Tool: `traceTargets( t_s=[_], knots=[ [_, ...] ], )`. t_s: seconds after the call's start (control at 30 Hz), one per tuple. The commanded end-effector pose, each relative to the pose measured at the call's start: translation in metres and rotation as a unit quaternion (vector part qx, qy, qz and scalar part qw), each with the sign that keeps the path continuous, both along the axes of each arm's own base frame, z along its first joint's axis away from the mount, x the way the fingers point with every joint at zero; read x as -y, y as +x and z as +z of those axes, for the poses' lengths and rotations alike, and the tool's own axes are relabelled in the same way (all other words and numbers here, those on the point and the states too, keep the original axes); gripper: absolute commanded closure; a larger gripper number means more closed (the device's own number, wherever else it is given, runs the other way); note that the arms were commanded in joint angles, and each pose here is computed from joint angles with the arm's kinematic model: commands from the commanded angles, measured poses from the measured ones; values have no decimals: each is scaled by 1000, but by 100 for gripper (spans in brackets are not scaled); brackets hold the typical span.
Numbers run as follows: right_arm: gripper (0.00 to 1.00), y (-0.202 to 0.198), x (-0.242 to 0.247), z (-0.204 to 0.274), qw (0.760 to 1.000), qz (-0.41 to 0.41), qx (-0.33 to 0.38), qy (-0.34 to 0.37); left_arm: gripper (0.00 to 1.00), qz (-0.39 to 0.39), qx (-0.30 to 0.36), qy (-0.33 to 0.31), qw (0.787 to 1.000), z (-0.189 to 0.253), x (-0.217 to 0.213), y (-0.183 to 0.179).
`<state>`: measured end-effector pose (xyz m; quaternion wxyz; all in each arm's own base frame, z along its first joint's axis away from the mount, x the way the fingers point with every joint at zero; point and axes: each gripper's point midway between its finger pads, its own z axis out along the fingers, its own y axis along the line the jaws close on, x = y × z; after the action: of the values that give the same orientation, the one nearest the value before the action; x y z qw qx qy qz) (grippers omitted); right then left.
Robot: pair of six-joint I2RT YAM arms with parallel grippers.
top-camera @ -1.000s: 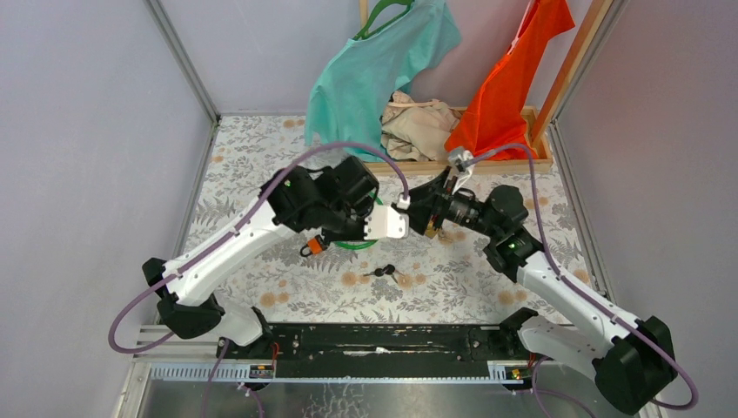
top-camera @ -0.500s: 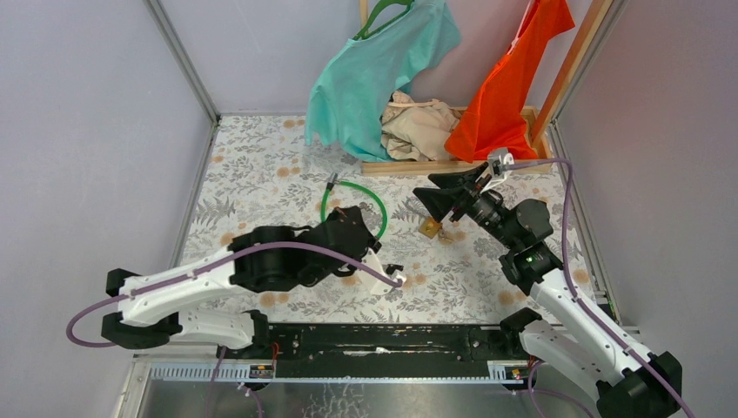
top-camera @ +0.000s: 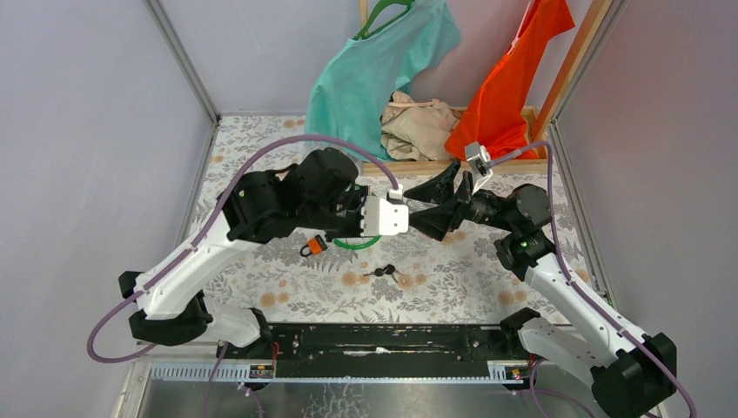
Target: Unlock with the key
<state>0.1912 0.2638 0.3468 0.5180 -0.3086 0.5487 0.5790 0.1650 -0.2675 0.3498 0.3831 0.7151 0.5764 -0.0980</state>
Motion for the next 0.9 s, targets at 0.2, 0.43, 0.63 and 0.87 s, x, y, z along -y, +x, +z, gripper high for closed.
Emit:
traceTargets(
  t_s=[0.2,0.43,0.63,0.87],
  knots=[
    [25,-37,1,40,994,91,48,36,100,26,-304,-52,951,-16,9,-51],
    [27,-42,-7,27,991,126,17,40,100,41,-366,-77,926,-7,15,-47],
    [34,-53,-14,18,988,152,6,42,100,54,-377,-115,918,4,17,-34],
    [40,-54,-18,12,987,153,-8,53,100,55,-385,-143,910,13,20,-27]
  ],
)
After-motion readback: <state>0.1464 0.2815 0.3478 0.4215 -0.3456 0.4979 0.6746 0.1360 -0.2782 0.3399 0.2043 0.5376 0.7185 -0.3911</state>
